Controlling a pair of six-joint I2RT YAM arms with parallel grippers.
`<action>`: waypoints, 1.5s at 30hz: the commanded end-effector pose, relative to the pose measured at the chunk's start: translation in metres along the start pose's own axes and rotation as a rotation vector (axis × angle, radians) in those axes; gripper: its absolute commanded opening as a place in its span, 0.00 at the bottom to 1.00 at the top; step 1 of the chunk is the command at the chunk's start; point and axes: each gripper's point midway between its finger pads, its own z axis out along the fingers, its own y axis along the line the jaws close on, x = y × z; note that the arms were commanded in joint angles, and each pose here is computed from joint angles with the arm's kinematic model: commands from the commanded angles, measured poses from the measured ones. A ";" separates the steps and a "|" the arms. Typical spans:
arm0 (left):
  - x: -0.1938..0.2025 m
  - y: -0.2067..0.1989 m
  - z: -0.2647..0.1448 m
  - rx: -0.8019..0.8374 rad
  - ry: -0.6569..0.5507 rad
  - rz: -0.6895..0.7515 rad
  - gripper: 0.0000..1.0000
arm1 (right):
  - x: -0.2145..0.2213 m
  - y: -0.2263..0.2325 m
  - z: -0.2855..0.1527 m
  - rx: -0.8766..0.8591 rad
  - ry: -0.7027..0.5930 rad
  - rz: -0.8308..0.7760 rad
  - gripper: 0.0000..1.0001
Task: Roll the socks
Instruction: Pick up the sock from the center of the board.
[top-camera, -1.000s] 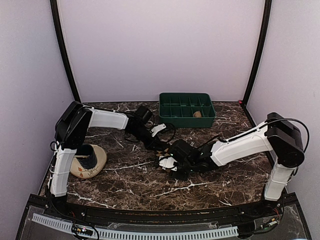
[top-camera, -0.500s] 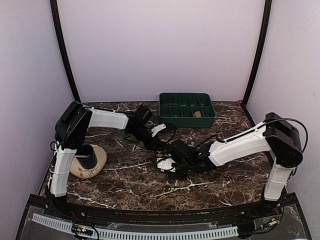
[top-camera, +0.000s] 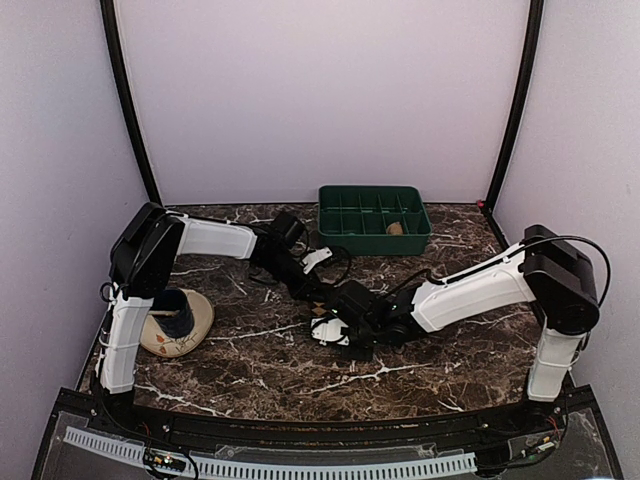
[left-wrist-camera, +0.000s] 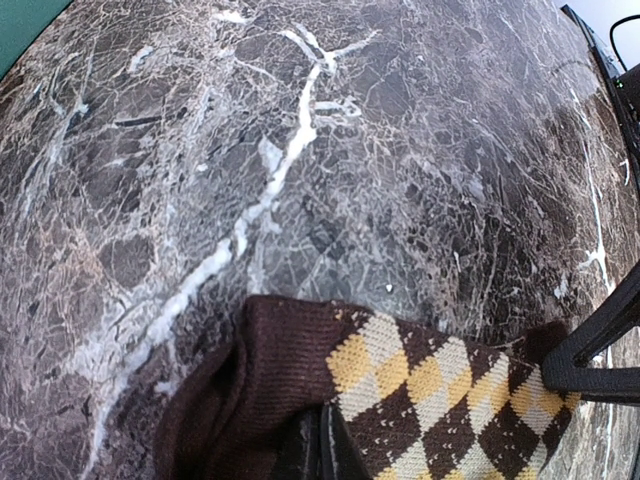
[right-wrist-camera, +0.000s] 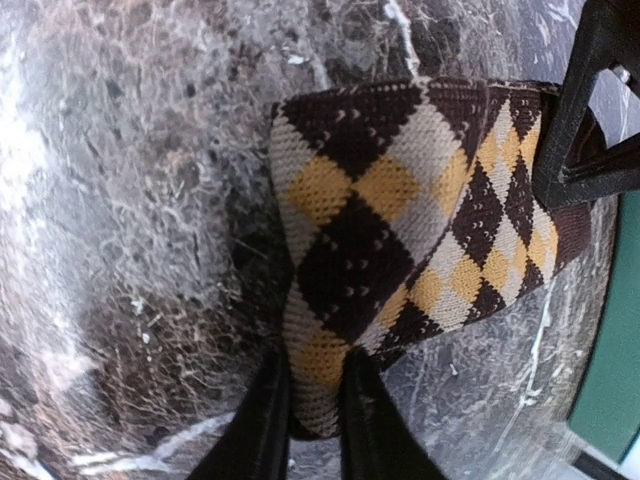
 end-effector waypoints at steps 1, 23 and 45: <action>0.084 -0.007 0.013 0.014 0.266 -0.158 0.08 | 0.007 0.009 0.001 -0.030 0.040 -0.001 0.12; 0.022 -0.024 -0.046 -0.084 0.058 -0.134 0.28 | -0.029 0.018 -0.012 -0.216 0.027 0.183 0.03; 0.024 -0.037 -0.091 -0.169 -0.170 -0.225 0.44 | -0.036 0.023 -0.015 -0.390 0.042 0.316 0.04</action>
